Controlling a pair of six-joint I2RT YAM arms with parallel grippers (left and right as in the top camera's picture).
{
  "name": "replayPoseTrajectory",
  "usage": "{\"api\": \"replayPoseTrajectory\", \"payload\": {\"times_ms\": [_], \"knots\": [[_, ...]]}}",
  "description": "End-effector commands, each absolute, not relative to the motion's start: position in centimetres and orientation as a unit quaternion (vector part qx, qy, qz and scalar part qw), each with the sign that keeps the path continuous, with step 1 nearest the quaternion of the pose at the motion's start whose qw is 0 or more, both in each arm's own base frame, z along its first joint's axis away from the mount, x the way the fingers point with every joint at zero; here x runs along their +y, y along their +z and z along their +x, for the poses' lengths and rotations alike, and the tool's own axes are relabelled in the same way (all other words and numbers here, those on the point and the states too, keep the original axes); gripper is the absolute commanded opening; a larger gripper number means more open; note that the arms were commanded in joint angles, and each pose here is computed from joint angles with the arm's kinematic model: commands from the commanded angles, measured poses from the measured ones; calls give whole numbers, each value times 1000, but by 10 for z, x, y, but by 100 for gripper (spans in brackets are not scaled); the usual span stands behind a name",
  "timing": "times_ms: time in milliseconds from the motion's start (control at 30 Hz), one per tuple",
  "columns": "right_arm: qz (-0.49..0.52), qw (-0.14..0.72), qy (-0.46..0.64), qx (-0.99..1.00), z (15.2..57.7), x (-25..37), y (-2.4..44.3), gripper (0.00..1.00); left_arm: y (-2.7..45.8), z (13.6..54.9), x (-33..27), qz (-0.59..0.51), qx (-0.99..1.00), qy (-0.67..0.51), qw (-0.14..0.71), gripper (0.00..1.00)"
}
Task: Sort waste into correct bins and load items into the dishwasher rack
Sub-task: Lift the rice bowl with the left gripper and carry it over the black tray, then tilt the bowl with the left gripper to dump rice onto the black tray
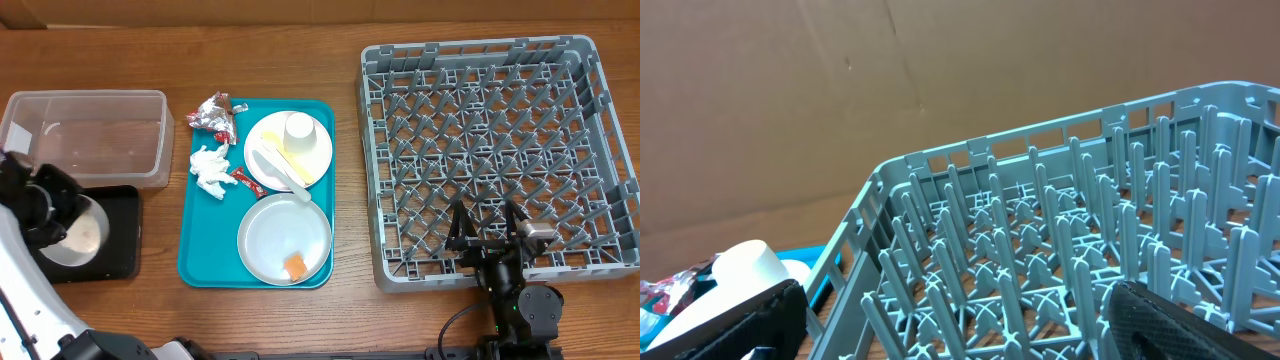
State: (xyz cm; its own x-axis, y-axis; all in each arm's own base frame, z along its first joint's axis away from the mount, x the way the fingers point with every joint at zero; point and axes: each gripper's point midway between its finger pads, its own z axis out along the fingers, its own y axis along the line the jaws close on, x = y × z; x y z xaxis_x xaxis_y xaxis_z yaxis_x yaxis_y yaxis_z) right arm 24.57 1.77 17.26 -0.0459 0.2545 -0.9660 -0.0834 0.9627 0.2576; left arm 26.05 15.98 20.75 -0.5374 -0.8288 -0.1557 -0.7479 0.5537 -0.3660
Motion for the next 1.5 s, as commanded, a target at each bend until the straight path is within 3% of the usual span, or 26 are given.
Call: {"api": "replayPoseTrajectory", "payload": {"times_ms": [0,500,733,1067,1267,1467], "knots": [[61,690,119,712,246,16,171,100,212,270,167,-445,866,-147,176,4],[61,690,119,712,246,16,171,100,187,306,198,-441,859,-161,201,4],[61,690,119,712,246,16,171,100,204,324,185,-352,855,-279,261,4],[61,690,119,712,246,16,171,100,210,288,205,-376,827,-315,275,4],[61,690,119,712,246,16,171,100,218,283,207,-355,788,-378,332,4],[62,690,119,712,246,16,171,100,191,268,215,-384,767,-388,336,4]]}}
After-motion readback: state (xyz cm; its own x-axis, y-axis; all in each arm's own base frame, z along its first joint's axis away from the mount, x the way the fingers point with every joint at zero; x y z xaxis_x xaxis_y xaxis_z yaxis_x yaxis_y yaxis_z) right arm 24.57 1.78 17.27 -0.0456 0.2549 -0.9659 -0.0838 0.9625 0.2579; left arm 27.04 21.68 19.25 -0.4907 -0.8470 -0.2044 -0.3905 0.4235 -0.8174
